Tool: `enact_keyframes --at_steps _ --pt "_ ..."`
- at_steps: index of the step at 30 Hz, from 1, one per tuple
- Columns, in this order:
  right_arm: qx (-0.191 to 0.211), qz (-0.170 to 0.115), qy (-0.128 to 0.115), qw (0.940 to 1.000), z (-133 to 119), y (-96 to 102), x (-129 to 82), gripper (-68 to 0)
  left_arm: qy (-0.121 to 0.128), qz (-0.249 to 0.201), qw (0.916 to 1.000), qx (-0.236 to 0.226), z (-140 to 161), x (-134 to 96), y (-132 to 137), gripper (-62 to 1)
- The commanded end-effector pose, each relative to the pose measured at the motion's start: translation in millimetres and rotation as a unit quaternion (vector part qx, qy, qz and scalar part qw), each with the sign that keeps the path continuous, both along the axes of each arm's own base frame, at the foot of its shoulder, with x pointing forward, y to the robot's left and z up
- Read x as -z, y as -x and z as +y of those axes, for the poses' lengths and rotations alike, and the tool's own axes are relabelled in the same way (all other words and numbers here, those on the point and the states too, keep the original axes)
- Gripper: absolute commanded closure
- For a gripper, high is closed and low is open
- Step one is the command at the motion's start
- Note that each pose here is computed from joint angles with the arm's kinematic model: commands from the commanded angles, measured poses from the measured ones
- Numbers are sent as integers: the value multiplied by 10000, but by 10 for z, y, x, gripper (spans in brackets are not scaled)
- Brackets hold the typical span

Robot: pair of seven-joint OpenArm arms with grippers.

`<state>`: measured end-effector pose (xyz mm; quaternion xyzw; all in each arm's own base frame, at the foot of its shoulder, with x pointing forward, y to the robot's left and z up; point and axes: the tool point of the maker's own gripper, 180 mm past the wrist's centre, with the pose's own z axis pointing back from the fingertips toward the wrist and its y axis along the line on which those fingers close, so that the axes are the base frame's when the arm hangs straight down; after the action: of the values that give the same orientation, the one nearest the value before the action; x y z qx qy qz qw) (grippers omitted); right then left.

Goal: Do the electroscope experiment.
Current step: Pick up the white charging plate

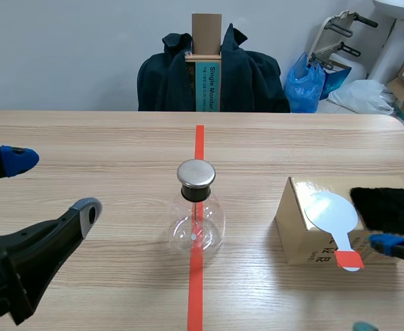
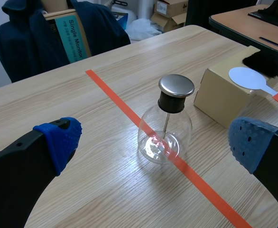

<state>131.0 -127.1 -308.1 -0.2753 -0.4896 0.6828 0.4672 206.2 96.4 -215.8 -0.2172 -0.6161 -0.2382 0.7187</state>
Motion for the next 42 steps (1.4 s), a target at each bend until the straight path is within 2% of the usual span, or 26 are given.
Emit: enact_keyframes --at_steps 1,5,9,12,15,27,42 --pt "131 -386 46 9992 -57 -166 -45 -679 118 -124 9998 30 -29 -79 -8 -623" --pt "524 -845 239 9948 -211 -338 65 -679 118 -124 9998 30 -29 -79 -8 -623" --pt "873 -1431 115 9858 -279 -512 -27 -679 119 -126 9998 30 -29 -79 -8 -623" --pt "1024 -1598 22 9818 -268 -594 -32 -679 120 -125 9998 32 -30 -79 -8 -623" --pt "1181 -1591 21 9802 -270 -649 31 -679 120 -125 9998 32 -30 -79 -8 -623" --pt "1254 -1347 94 9829 -223 -714 356 -679 119 -126 9998 30 -29 -79 -8 -623" --pt "867 -1321 22 9874 -94 -686 375 -679 121 -127 9998 30 -29 -80 -8 -623"
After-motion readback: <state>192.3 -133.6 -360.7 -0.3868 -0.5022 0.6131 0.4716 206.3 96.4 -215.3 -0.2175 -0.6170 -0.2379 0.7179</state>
